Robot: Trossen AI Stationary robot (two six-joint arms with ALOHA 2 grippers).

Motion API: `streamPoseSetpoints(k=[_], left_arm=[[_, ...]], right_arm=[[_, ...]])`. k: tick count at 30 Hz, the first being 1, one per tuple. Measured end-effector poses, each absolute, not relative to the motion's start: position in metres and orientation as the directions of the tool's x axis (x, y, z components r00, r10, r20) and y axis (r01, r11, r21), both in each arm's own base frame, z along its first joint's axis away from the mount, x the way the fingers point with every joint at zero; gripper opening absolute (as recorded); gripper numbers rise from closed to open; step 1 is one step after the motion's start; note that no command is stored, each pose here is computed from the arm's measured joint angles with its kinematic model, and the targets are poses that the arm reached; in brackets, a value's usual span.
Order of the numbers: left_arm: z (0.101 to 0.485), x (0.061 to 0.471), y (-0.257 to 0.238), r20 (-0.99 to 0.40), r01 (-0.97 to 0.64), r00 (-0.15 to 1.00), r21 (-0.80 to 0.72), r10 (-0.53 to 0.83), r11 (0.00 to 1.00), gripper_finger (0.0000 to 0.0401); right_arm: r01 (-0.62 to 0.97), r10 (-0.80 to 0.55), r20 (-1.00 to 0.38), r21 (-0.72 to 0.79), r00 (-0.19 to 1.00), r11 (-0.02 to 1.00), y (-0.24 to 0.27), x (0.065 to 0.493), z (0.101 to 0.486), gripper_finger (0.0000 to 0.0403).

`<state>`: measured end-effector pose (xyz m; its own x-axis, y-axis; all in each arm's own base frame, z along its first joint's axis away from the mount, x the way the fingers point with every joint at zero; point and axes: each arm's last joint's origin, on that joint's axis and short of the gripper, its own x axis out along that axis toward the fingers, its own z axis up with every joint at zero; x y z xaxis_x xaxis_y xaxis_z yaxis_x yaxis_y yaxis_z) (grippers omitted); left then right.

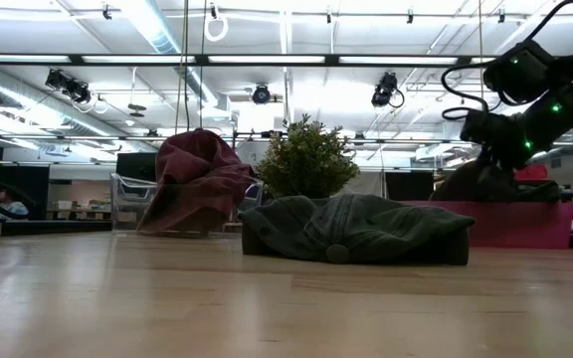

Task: Pick & Place hat
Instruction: Put the right black cap into the pink bin, then put the black cap into the pink bin

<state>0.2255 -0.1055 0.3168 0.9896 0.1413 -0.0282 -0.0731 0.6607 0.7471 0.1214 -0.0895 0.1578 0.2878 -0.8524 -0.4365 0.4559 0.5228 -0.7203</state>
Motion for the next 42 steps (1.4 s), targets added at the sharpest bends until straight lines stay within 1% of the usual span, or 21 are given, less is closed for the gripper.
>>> streamPoseSetpoints(k=[5,8,11,15,18,23,26,31,35,37,40,42], left_arm=[[0.316,0.226,-0.105,-0.034,-0.068,0.989,0.75,0.142,0.658,0.0197],[0.316,0.226,-0.105,-0.036,-0.067,0.989,0.751,0.142,0.657,0.0197],[0.316,0.226,-0.105,-0.036,-0.067,0.989,0.751,0.142,0.657,0.0197],[0.316,0.226,-0.105,-0.037,-0.066,0.989,0.751,0.142,0.657,0.0197],[0.316,0.226,-0.105,-0.037,-0.066,0.989,0.751,0.142,0.657,0.0197],[0.316,0.226,-0.105,-0.037,-0.067,0.989,0.751,0.143,0.656,0.0197],[0.316,0.226,-0.105,-0.038,-0.066,0.989,0.751,0.143,0.657,0.0197],[0.316,0.226,-0.105,-0.037,-0.067,0.989,0.751,0.143,0.657,0.0197],[0.316,0.226,-0.105,-0.038,-0.066,0.989,0.751,0.143,0.657,0.0197],[0.316,0.226,-0.105,-0.038,-0.066,0.989,0.752,0.143,0.656,0.0197],[0.315,0.226,-0.105,-0.04,-0.065,0.989,0.752,0.143,0.656,0.0197],[0.315,0.226,-0.105,-0.044,-0.061,0.989,0.754,0.143,0.654,0.0197]], right_arm=[[0.488,-0.911,-0.375,-0.771,0.169,0.408,-0.088,0.12,0.16,0.0221],[0.537,-0.933,-0.34,-0.768,0.12,0.349,-0.085,0.12,0.161,0.0214],[0.512,-0.937,-0.326,-0.788,0.126,0.343,-0.08,0.122,0.161,0.0209],[0.369,-0.928,-0.344,-0.851,0.145,0.373,-0.075,0.123,0.158,0.0208],[0.312,-0.911,-0.388,-0.855,0.142,0.413,-0.073,0.121,0.154,0.0208],[0.268,-0.835,-0.51,-0.791,0.208,0.55,-0.07,0.125,0.165,0.0208],[0.279,-0.806,-0.553,-0.756,0.21,0.592,-0.069,0.126,0.179,0.0208],[0.277,-0.764,-0.622,-0.714,0.17,0.643,-0.066,0.123,0.206,0.0208],[0.234,-0.621,-0.764,-0.58,0.175,0.78,-0.059,0.117,0.223,0.0208],[0.249,-0.546,-0.814,-0.497,0.198,0.831,-0.055,0.116,0.232,0.0208],[0.29,-0.453,-0.847,-0.375,0.278,0.88,-0.05,0.118,0.249,0.0208],[0.327,-0.349,-0.862,-0.231,0.369,0.916,-0.045,0.122,0.262,0.0208]])
